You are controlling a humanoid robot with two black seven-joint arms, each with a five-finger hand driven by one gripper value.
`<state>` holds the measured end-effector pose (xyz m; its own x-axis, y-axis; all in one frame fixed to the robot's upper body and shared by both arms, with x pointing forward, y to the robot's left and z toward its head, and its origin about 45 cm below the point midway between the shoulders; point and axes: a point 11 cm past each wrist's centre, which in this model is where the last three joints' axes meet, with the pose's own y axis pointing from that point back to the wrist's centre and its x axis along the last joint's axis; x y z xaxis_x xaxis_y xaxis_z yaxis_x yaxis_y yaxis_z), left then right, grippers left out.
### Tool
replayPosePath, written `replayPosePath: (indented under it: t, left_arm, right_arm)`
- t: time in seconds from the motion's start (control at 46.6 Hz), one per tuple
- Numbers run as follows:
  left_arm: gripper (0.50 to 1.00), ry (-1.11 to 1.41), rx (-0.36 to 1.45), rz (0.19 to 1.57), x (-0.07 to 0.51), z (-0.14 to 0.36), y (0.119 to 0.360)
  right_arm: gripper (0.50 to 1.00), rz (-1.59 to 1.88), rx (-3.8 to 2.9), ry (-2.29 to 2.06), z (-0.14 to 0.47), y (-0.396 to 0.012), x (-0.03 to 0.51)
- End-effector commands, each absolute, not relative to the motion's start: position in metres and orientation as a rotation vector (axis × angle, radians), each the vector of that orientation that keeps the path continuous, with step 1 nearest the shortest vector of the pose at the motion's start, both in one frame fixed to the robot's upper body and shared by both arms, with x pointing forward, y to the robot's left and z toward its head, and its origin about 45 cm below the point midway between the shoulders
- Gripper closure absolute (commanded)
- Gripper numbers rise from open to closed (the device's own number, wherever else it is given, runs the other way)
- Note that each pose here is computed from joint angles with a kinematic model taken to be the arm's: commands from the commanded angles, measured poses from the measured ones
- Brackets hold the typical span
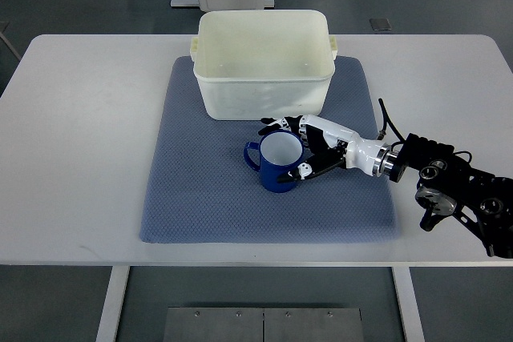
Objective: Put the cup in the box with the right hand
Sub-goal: 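Close the right hand fingers around the blue mug body, then lift the blue mug with the right hand above the cream tub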
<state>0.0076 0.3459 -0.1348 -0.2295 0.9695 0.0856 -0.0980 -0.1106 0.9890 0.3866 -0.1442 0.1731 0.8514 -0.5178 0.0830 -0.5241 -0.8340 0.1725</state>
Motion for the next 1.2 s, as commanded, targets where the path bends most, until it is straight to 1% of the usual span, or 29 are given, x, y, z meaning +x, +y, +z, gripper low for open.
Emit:
replayPosePath:
  t: [0.0, 0.365, 0.407, 0.45, 0.472, 0.515, 0.558, 0.579, 0.6, 0.622, 0.643, 0.665, 0.836, 1.029, 1.179]
  left_arm:
    - [0.5, 1.24, 1.082, 1.5, 0.008, -0.135, 0.346]
    - [0.5, 1.24, 1.082, 1.5, 0.008, -0.135, 0.346]
    - [0.5, 1.24, 1.082, 1.5, 0.008, -0.135, 0.346]
    - [0.5, 1.24, 1.082, 1.5, 0.008, -0.135, 0.346]
    - [0.5, 1.24, 1.082, 1.5, 0.008, -0.135, 0.346]
    - [0.5, 1.24, 1.082, 1.5, 0.008, -0.135, 0.346]
    - [0.5, 1.24, 1.082, 1.5, 0.008, -0.135, 0.346]
    - [0.5, 1.24, 1.082, 1.5, 0.008, -0.135, 0.346]
    - [0.5, 1.24, 1.082, 1.5, 0.008, -0.135, 0.346]
    - [0.5, 1.24, 1.082, 1.5, 0.008, -0.135, 0.346]
    - [0.5, 1.24, 1.082, 1.5, 0.008, -0.135, 0.346]
    - [0.5, 1.24, 1.082, 1.5, 0.008, -0.135, 0.346]
    - [0.5, 1.24, 1.082, 1.5, 0.008, -0.135, 0.346]
    - [0.5, 1.24, 1.082, 1.5, 0.008, -0.135, 0.346]
    - [0.5, 1.24, 1.082, 1.5, 0.008, -0.135, 0.346]
  right_arm:
    - [0.502, 0.049, 2.833, -0.81, 0.17, -0.144, 0.386]
    - [0.502, 0.013, 2.81, -0.843, 0.156, -0.144, 0.384]
    - [0.505, 0.022, 2.802, -0.861, 0.155, -0.145, 0.385]
    - [0.517, 0.024, 2.8, -0.864, 0.154, -0.143, 0.384]
    - [0.534, 0.024, 2.801, -0.865, 0.153, -0.142, 0.383]
    - [0.584, 0.024, 2.798, -0.869, 0.152, -0.143, 0.383]
    - [0.649, 0.024, 2.794, -0.871, 0.151, -0.144, 0.383]
    - [0.692, 0.024, 2.793, -0.873, 0.151, -0.145, 0.383]
    - [0.753, 0.024, 2.796, -0.872, 0.151, -0.144, 0.383]
    - [0.828, 0.023, 2.796, -0.872, 0.151, -0.144, 0.383]
    - [0.908, 0.022, 2.796, -0.869, 0.15, -0.143, 0.383]
    - [0.997, 0.022, 2.796, -0.869, 0.15, -0.142, 0.383]
    - [1.0, 0.015, 2.79, -0.939, 0.148, -0.133, 0.388]
    - [1.0, 0.017, 2.801, -0.985, 0.154, -0.132, 0.392]
    - [1.0, 0.057, 2.846, -1.018, 0.174, -0.141, 0.4]
